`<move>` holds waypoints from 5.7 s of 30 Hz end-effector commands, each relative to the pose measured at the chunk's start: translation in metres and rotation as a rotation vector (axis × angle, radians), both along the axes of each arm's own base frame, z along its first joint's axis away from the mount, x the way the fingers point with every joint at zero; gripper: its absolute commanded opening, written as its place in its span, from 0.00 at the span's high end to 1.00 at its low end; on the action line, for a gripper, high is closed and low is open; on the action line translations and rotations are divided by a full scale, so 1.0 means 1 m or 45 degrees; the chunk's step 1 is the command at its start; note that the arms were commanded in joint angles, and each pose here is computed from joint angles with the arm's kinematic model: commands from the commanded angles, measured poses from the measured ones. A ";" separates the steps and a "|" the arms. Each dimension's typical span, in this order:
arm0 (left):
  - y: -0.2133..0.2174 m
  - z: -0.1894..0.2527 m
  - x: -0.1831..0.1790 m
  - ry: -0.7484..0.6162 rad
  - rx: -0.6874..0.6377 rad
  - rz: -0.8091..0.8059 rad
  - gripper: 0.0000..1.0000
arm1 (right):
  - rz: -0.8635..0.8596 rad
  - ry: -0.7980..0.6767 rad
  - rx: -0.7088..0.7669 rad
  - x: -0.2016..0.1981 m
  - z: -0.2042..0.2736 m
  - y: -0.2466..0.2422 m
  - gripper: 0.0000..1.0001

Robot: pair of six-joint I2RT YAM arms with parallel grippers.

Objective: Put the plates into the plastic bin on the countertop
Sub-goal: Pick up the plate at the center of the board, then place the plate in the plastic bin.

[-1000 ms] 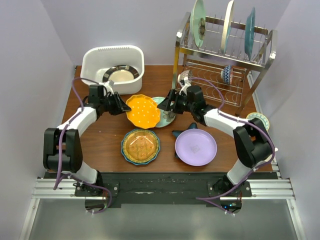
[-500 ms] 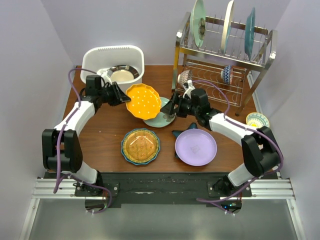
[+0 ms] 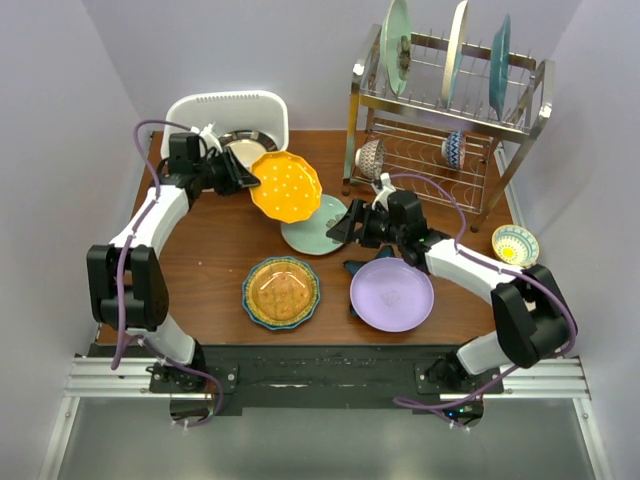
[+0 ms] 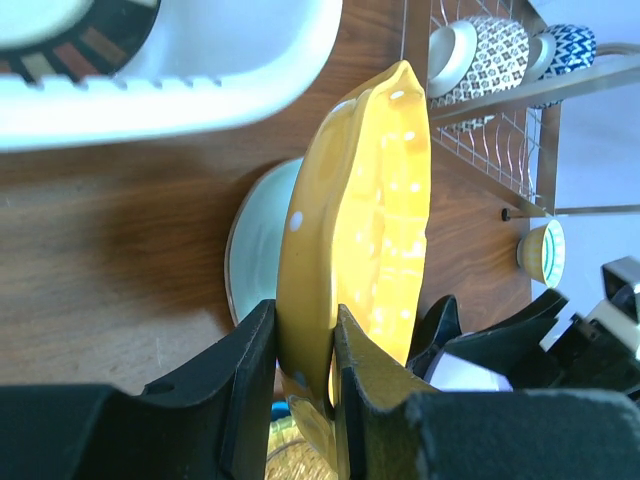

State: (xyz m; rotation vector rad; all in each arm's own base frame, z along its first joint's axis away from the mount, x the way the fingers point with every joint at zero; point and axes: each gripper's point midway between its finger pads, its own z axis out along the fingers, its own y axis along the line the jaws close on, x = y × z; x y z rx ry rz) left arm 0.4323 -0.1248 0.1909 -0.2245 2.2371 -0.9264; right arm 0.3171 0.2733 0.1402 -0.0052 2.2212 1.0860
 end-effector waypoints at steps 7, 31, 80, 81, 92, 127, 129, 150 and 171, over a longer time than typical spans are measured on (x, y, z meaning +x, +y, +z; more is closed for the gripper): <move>-0.005 0.075 0.034 -0.237 -0.126 -0.060 1.00 | 0.020 -0.072 -0.015 -0.013 0.007 -0.009 0.18; 0.039 0.116 0.094 -0.320 -0.200 0.011 1.00 | 0.030 0.002 -0.059 -0.038 -0.023 -0.021 0.17; 0.147 0.092 0.177 -0.440 -0.165 0.412 1.00 | 0.041 -0.033 -0.094 -0.049 -0.018 -0.031 0.01; 0.149 0.089 0.178 -0.434 -0.164 0.419 1.00 | 0.042 -0.031 -0.097 -0.049 -0.019 -0.031 0.01; 0.159 0.048 0.191 -0.317 -0.131 0.478 1.00 | 0.055 -0.011 -0.100 -0.051 -0.025 -0.030 0.01; 0.153 -0.027 0.207 -0.136 0.008 0.360 0.74 | 0.053 0.054 -0.139 -0.057 -0.041 -0.034 0.01; 0.155 -0.025 0.206 -0.143 0.018 0.361 0.70 | 0.053 0.054 -0.139 -0.057 -0.041 -0.034 0.01; 0.173 -0.008 0.196 -0.135 0.152 0.462 0.25 | 0.055 0.059 -0.128 -0.058 -0.040 -0.033 0.01; 0.135 0.125 0.155 -0.468 0.070 0.335 0.21 | 0.059 0.040 -0.122 -0.054 -0.034 -0.031 0.02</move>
